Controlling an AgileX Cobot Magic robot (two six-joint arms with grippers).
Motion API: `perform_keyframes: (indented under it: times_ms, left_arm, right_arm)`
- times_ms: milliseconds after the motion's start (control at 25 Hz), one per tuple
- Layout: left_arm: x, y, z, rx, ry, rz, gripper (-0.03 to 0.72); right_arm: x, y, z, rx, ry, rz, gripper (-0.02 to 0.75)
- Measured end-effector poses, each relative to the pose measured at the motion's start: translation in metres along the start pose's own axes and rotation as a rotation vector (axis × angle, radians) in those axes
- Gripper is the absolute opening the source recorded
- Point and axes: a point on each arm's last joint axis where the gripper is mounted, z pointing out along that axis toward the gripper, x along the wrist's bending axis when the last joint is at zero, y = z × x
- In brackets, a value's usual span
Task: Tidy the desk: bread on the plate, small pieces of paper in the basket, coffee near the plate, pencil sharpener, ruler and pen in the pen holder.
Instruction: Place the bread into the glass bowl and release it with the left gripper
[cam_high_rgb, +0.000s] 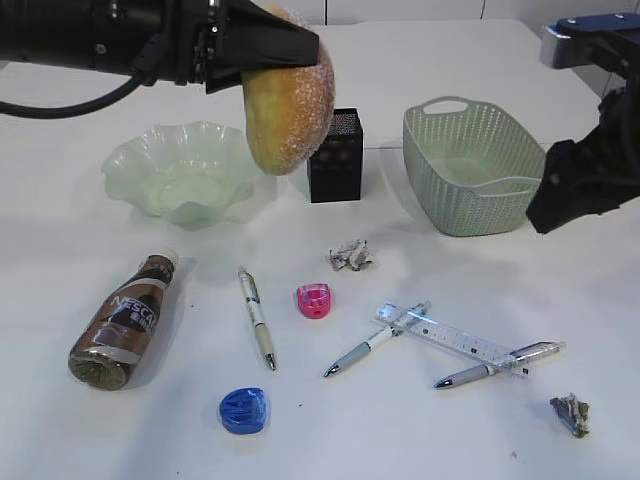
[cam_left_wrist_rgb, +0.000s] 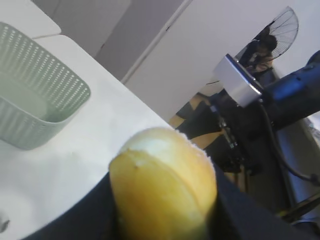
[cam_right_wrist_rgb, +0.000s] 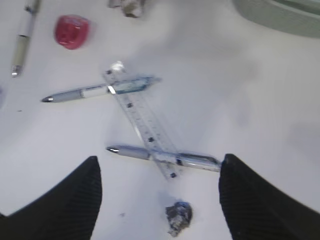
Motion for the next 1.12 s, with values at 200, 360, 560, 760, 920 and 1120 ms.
perform_keyframes:
  times_ms: [200, 360, 560, 760, 920, 1120]
  left_arm:
    - [0.006, 0.012, -0.003, 0.035, 0.145, 0.104, 0.283]
    - [0.017, 0.017, -0.009, 0.032, 0.264, 0.148, 0.283]
    - [0.033, 0.021, -0.018, 0.019, 0.415, 0.205, 0.283]
    - [0.048, 0.024, -0.028, 0.04, 0.609, 0.282, 0.283]
    - [0.056, 0.026, -0.034, 0.045, 0.718, 0.317, 0.283]
    - [0.063, 0.032, -0.039, -0.014, 0.818, 0.337, 0.283]
  right_arm:
    - [-0.014, -0.002, -0.003, 0.032, -0.152, 0.081, 0.566]
    - [-0.018, 0.001, -0.009, 0.02, -0.208, 0.101, 0.566]
    - [-0.02, 0.002, -0.011, 0.018, -0.228, 0.096, 0.566]
    - [-0.022, 0.001, -0.011, 0.024, -0.239, 0.092, 0.566]
    - [-0.022, 0.001, -0.011, 0.026, -0.242, 0.115, 0.566]
    - [-0.022, 0.0, -0.011, 0.031, -0.244, 0.127, 0.566]
